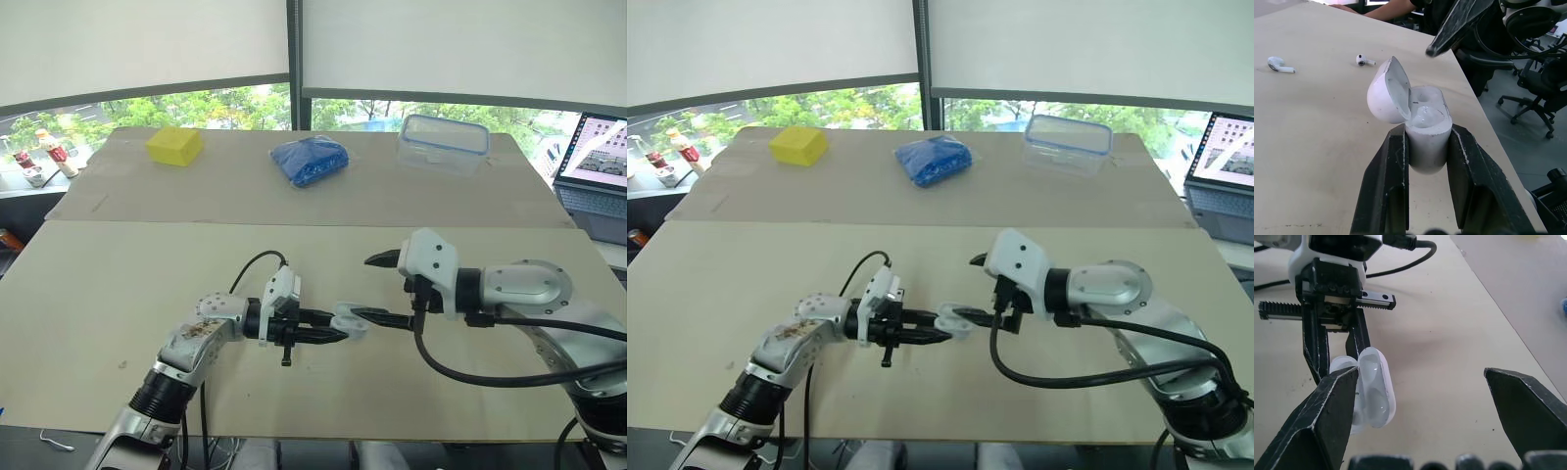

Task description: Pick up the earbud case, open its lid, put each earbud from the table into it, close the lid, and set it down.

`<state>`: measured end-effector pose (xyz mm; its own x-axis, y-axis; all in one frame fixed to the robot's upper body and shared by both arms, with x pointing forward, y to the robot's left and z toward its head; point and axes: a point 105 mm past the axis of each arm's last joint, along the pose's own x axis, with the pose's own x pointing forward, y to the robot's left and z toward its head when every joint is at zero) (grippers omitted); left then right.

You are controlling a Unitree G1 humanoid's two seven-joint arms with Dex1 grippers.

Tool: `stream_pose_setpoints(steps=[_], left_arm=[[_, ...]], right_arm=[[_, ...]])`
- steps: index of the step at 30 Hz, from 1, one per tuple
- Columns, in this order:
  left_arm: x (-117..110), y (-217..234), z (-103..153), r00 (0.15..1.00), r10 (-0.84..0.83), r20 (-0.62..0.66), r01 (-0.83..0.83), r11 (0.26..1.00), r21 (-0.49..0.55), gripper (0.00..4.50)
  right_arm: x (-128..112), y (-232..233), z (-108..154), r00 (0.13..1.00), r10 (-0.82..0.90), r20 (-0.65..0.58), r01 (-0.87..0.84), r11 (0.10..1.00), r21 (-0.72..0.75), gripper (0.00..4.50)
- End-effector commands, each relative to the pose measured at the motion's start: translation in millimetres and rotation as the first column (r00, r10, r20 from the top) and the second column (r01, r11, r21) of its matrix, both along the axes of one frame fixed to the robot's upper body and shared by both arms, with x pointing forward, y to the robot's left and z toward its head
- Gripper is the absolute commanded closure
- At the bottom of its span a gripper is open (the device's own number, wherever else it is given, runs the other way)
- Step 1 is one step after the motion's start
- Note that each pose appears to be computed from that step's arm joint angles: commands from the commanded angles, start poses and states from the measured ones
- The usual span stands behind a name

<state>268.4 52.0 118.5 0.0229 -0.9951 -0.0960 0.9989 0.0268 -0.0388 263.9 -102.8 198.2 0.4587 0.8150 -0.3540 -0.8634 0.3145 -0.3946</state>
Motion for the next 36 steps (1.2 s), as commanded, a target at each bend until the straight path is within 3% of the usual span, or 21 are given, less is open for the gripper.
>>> stream_pose_setpoints(steps=[1,5,10,14,21,31,36], left_arm=[[11,11,11,0.993,0.111,0.05,-0.107,0.992,-0.063,3.93],[22,29,12,0.965,0.259,0.041,-0.253,0.96,-0.121,3.93],[29,52,11,0.916,0.394,0.081,-0.379,0.913,-0.149,3.93],[31,65,4,0.887,0.456,0.067,-0.443,0.884,-0.15,3.93],[34,68,7,0.863,0.493,0.109,-0.471,0.864,-0.174,3.93],[39,71,10,0.858,0.493,0.143,-0.47,0.866,-0.17,3.93],[39,70,9,0.862,0.483,0.155,-0.461,0.873,-0.158,3.93]], right_arm=[[-10,-8,15,0.997,-0.02,0.075,0.016,0.999,0.049,0.0],[-17,-27,5,0.98,-0.115,0.16,0.1,0.99,0.099,0.0],[-21,-65,-19,0.934,-0.336,0.124,0.303,0.925,0.228,0.0],[-32,-111,-44,0.847,-0.507,0.157,0.468,0.854,0.228,0.0],[-74,-189,-89,0.654,-0.754,0.065,0.724,0.649,0.233,0.0],[-109,-223,-116,0.54,-0.836,-0.094,0.83,0.511,0.222,0.0],[-89,-208,-105,0.593,-0.804,-0.045,0.789,0.569,0.233,0.0]])
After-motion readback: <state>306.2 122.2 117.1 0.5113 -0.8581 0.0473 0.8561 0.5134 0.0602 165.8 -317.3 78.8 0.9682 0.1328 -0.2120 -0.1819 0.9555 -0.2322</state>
